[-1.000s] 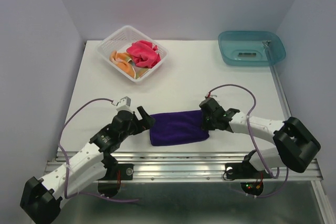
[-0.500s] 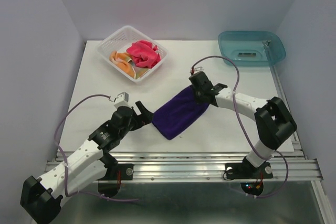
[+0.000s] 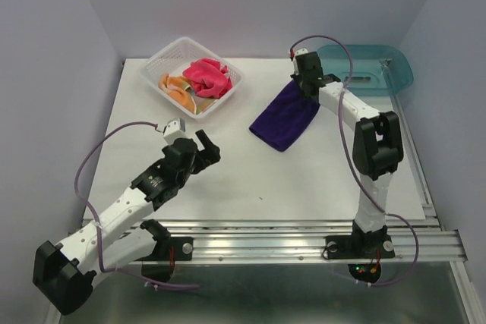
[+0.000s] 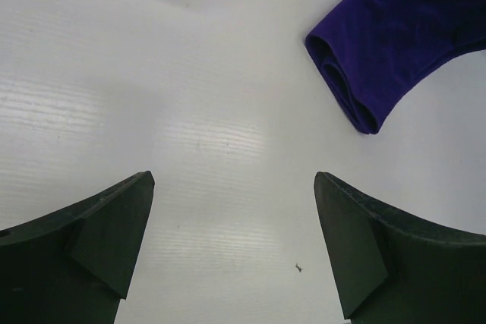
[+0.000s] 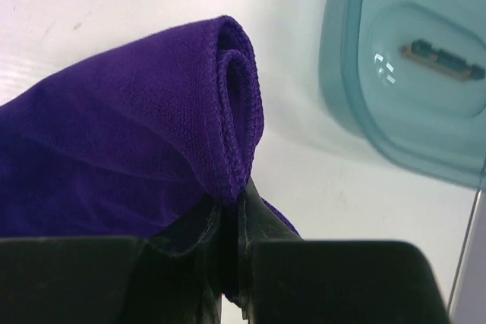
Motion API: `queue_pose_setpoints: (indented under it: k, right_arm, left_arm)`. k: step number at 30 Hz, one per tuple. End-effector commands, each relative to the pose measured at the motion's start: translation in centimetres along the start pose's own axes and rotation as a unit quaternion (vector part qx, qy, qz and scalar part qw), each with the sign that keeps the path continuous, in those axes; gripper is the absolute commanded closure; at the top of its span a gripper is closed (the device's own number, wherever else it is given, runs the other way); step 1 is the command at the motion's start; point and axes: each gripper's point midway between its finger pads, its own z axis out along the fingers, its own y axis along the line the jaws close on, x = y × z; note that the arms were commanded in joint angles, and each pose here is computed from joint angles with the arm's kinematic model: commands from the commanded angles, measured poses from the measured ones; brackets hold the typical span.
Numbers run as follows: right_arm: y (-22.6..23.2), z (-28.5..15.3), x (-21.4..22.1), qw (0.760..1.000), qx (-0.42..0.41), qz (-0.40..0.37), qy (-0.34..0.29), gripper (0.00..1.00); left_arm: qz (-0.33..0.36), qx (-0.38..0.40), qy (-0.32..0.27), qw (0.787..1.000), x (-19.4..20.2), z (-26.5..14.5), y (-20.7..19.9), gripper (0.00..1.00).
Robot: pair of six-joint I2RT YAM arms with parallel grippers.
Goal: Fold and stack the towels
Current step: Neatly place the folded towel into the bin
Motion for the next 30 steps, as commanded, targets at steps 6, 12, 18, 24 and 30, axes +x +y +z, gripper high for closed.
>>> queue_pose_setpoints:
  k: [6,12,18,24,30]
  right_arm:
    - [-5.9,1.5,-8.6,0.994,0.089,-0.036,-0.052,0.99]
    - [-8.1,1.8,-11.5,0.987,0.132,-0.043,-0.078,0.99]
    - [-11.5,2.4,-13.5,0.98,0.172,-0.019,-0.102,0.99]
    - [-14.4,0.8,-16.8,0.965,0.206,0.011,-0.164,0.99]
    - [-17.0,-1.2,-18.9,0.951,0.236,0.023,-0.199,0.99]
  left_arm:
    - [0.024,-0.035,-0.054,0.998,-4.4,0.5,-0.9,0.01]
    - [0.027,-0.058,-0.047,0.997,-4.5,1.4,-0.3,0.01]
    - [0.032,-0.075,-0.04,0.996,-4.6,2.0,0.3,0.01]
    - [0.034,-0.079,-0.037,0.996,-4.8,2.4,0.2,0.01]
    - [0.035,-0.081,-0.032,0.996,-4.6,2.7,0.2,0.01]
